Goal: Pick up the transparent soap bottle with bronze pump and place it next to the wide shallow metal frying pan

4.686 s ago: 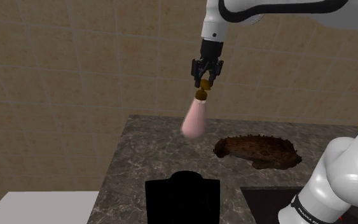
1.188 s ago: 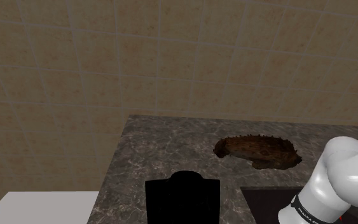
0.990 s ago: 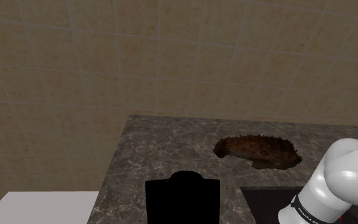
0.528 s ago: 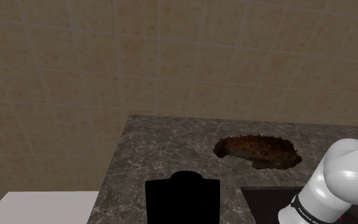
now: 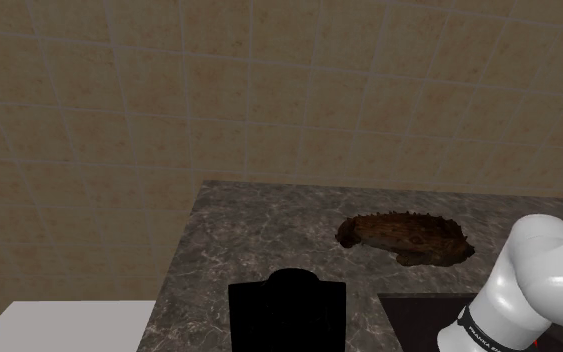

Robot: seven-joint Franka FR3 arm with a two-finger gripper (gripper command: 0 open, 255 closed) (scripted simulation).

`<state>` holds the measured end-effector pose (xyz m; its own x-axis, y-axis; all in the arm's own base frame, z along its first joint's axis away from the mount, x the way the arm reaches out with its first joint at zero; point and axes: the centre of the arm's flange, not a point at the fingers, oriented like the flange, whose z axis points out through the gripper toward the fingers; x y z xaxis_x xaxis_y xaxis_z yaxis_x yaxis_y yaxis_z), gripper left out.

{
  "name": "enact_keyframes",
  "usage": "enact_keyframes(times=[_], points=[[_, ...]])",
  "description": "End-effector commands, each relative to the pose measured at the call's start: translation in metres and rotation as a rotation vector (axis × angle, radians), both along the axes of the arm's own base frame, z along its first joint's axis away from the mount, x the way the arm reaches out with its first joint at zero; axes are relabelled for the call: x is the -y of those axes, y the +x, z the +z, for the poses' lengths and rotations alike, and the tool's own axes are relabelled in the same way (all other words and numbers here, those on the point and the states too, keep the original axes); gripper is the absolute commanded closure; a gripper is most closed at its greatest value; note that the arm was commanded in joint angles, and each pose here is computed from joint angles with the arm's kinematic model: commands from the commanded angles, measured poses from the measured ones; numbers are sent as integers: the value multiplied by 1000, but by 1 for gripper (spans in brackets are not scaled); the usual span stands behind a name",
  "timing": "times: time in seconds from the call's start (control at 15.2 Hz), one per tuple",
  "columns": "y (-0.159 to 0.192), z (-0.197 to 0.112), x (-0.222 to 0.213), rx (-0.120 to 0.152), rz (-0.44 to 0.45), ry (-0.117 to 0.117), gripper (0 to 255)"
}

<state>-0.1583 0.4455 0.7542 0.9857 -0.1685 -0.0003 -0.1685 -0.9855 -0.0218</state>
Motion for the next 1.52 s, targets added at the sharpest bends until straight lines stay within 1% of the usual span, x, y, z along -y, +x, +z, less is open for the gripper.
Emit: enact_keyframes(times=[0.0,1.45], points=[[-1,-11,-1,0,0,1,255],[-1,-127,-1,0,0,1,255]])
